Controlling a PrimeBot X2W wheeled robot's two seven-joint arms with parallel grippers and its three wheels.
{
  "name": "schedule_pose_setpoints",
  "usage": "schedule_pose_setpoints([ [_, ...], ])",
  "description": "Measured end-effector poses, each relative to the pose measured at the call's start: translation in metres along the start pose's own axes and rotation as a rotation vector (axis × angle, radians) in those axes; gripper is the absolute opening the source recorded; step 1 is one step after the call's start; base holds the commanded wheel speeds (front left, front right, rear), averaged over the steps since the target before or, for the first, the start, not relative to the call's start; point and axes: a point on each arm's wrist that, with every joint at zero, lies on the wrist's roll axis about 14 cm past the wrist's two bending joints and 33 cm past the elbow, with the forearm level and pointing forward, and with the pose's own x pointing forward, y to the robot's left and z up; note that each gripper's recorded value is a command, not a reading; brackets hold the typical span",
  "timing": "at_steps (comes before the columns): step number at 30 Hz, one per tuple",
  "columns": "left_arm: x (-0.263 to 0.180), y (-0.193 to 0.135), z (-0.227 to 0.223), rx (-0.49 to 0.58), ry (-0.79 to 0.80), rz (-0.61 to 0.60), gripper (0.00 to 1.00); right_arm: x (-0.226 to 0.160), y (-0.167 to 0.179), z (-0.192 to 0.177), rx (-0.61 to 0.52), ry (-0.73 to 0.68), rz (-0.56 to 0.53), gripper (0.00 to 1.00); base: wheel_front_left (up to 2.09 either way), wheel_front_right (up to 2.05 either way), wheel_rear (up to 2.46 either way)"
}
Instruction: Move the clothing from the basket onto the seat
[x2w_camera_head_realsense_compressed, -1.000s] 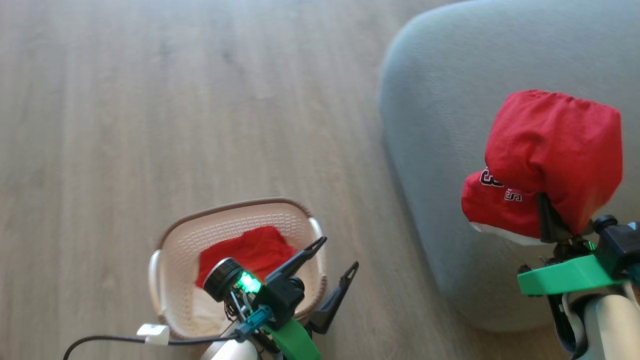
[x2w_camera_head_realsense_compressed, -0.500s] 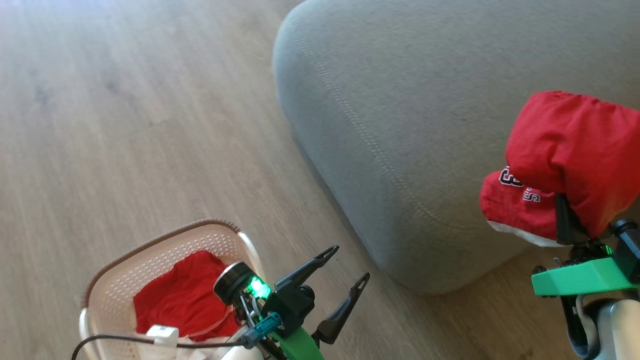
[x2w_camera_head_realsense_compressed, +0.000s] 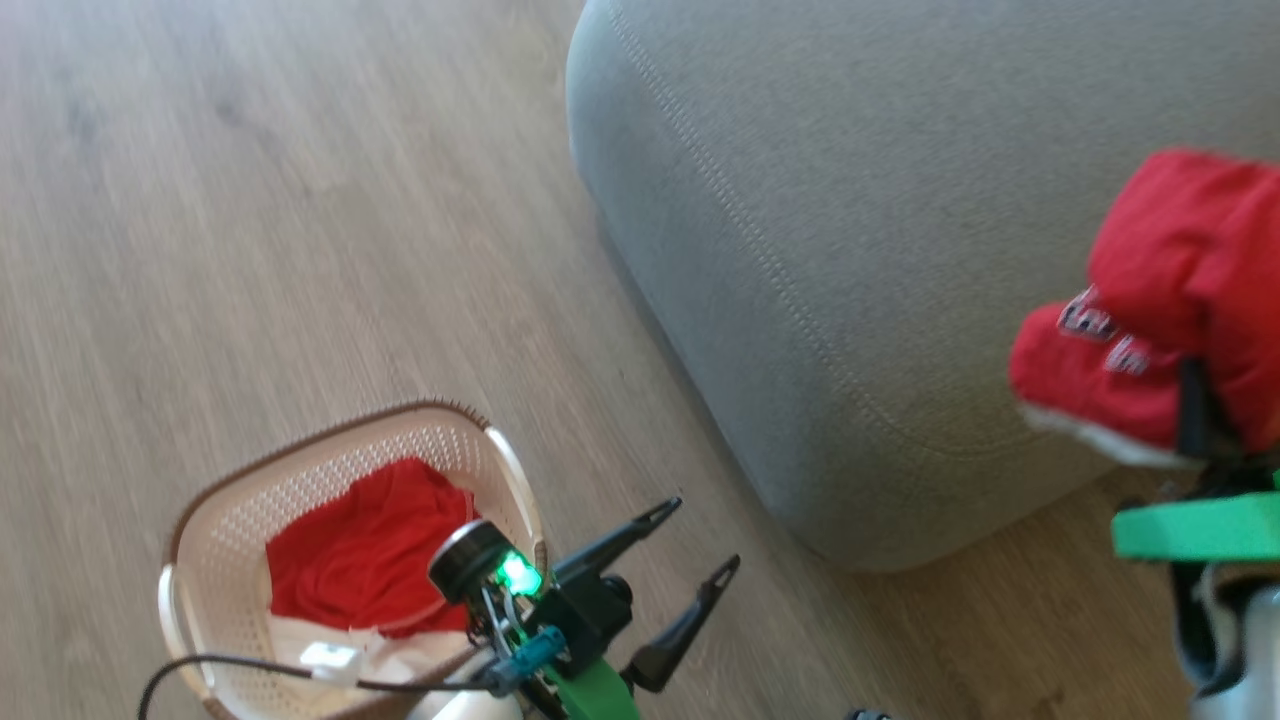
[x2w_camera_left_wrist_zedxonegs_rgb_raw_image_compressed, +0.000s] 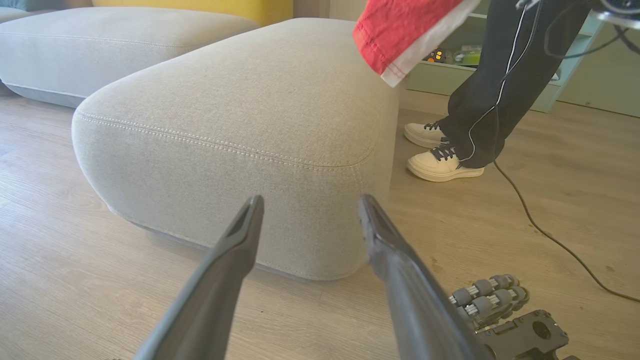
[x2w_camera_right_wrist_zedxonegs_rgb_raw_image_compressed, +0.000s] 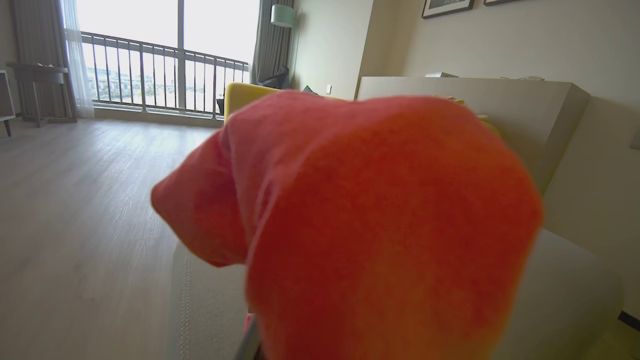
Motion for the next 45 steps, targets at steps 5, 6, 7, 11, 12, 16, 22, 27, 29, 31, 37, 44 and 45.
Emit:
schedule_pose_setpoints([
  [5, -0.003, 0.027, -0.010, 0.011, 0.013, 0.022, 1.00, 0.041, -0.009, 0.016, -0.026, -0.071, -0.043, 0.00, 0.00, 0.00, 0.00],
  [6, -0.005, 0.034, -0.014, 0.015, 0.019, 0.025, 1.00, 0.050, -0.010, 0.018, -0.032, -0.083, -0.050, 0.00, 0.00, 0.00, 0.00],
  [7, -0.005, 0.041, -0.017, 0.015, 0.022, 0.029, 1.00, 0.060, -0.008, 0.019, -0.039, -0.091, -0.051, 0.00, 0.00, 0.00, 0.00],
  [11, -0.013, 0.068, -0.041, 0.000, 0.059, 0.045, 1.00, 0.099, 0.009, 0.015, -0.057, -0.107, -0.029, 0.00, 0.00, 0.00, 0.00],
  [12, -0.017, 0.073, -0.049, -0.006, 0.073, 0.047, 1.00, 0.108, 0.012, 0.013, -0.060, -0.108, -0.026, 0.00, 0.00, 0.00, 0.00],
  [16, -0.028, 0.093, -0.077, -0.024, 0.117, 0.042, 1.00, 0.148, 0.017, 0.009, -0.078, -0.122, -0.031, 0.00, 0.00, 0.00, 0.00],
  [22, -0.030, 0.120, -0.105, -0.062, 0.119, 0.057, 1.00, 0.199, 0.031, -0.004, -0.110, -0.129, -0.022, 0.00, 0.00, 0.00, 0.00],
  [27, -0.031, 0.138, -0.126, -0.101, 0.120, 0.091, 1.00, 0.232, 0.028, -0.031, -0.123, -0.078, -0.053, 0.00, 0.00, 0.00, 0.00],
  [29, -0.032, 0.141, -0.130, -0.108, 0.123, 0.099, 1.00, 0.239, 0.028, -0.037, -0.115, -0.068, -0.062, 0.00, 0.00, 0.00, 0.00],
  [31, -0.037, 0.146, -0.137, -0.119, 0.133, 0.118, 1.00, 0.250, 0.030, -0.053, -0.096, -0.032, -0.064, 0.00, 0.00, 0.00, 0.00],
  [37, -0.053, 0.154, -0.145, -0.127, 0.162, 0.165, 1.00, 0.266, 0.030, -0.104, -0.071, 0.108, -0.092, 0.00, 0.00, 0.00, 0.00],
  [44, -0.063, 0.161, -0.157, -0.145, 0.182, 0.200, 1.00, 0.266, 0.051, -0.177, -0.089, 0.329, -0.070, 0.00, 0.00, 0.00, 0.00],
  [45, -0.063, 0.162, -0.158, -0.146, 0.182, 0.202, 1.00, 0.265, 0.054, -0.186, -0.090, 0.356, -0.063, 0.00, 0.00, 0.00, 0.00],
])
